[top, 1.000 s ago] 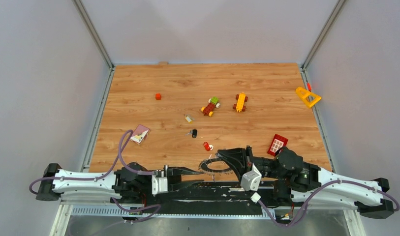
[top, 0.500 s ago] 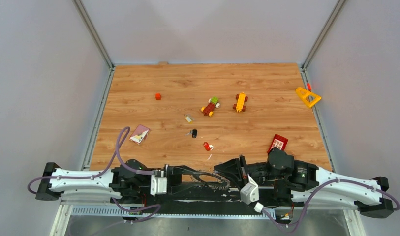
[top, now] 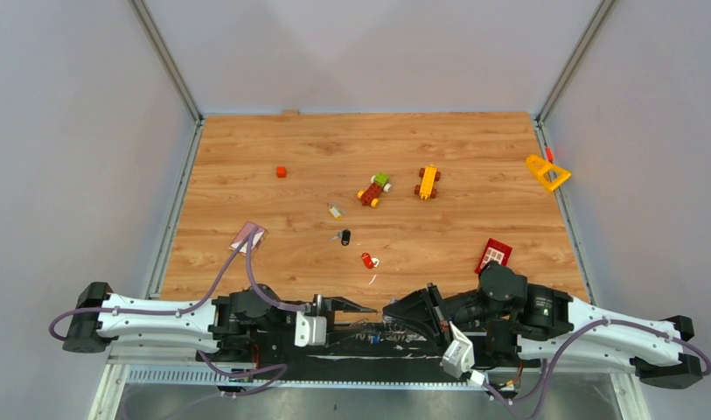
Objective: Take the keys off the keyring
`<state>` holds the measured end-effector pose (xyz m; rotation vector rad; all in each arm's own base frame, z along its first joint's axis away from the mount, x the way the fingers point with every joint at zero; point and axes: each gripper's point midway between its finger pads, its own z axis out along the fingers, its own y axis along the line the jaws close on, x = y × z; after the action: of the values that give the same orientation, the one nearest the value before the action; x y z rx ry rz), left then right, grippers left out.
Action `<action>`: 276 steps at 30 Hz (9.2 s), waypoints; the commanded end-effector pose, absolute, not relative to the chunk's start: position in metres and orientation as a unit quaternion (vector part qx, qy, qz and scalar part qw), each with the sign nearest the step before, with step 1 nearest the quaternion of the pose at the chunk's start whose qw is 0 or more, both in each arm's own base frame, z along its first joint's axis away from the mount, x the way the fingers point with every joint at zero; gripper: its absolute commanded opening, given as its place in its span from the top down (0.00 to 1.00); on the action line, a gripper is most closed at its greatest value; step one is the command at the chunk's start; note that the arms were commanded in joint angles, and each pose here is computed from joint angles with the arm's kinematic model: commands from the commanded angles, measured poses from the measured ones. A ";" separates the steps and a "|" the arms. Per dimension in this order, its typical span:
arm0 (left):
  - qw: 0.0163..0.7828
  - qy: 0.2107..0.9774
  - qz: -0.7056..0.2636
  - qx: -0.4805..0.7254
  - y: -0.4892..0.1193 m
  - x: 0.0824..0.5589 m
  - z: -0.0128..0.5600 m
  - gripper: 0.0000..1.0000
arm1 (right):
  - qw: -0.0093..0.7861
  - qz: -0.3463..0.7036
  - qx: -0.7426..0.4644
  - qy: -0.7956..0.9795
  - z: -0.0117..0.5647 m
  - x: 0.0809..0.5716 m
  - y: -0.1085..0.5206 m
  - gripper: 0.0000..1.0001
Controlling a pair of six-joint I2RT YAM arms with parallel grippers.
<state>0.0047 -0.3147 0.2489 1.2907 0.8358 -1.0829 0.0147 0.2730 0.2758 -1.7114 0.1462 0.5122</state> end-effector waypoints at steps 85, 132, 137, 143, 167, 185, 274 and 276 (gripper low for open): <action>0.595 0.391 -0.484 0.509 -0.327 0.014 0.286 1.00 | 0.659 0.199 -0.725 -0.016 0.319 -0.001 0.244 1.00; 0.684 0.456 -0.403 0.402 -0.280 0.070 0.308 1.00 | 0.658 0.416 -0.450 0.437 0.311 0.072 0.290 0.71; 0.689 0.461 -0.402 0.389 -0.278 0.074 0.310 1.00 | 0.656 0.424 -0.409 0.472 0.304 0.083 0.293 0.69; 0.694 0.472 -0.397 0.373 -0.276 0.080 0.311 1.00 | 0.654 0.420 -0.366 0.512 0.294 0.096 0.293 0.67; 0.696 0.499 -0.379 0.351 -0.274 0.091 0.306 1.00 | 0.629 0.453 -0.361 0.519 0.289 0.089 0.307 0.72; 0.692 0.496 -0.383 0.358 -0.278 0.088 0.304 1.00 | 0.639 0.423 -0.329 0.551 0.278 0.109 0.314 0.76; 0.671 0.288 -0.455 0.510 -0.295 0.011 0.300 1.00 | 0.651 0.412 -0.567 0.290 0.305 0.026 0.283 0.78; 0.671 0.289 -0.455 0.509 -0.295 0.011 0.300 1.00 | 0.657 0.412 -0.562 0.289 0.308 0.027 0.279 0.78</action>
<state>0.0202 -0.2981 0.2692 1.1851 0.7431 -0.9887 0.0178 0.2879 0.2764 -1.3955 0.6880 0.9615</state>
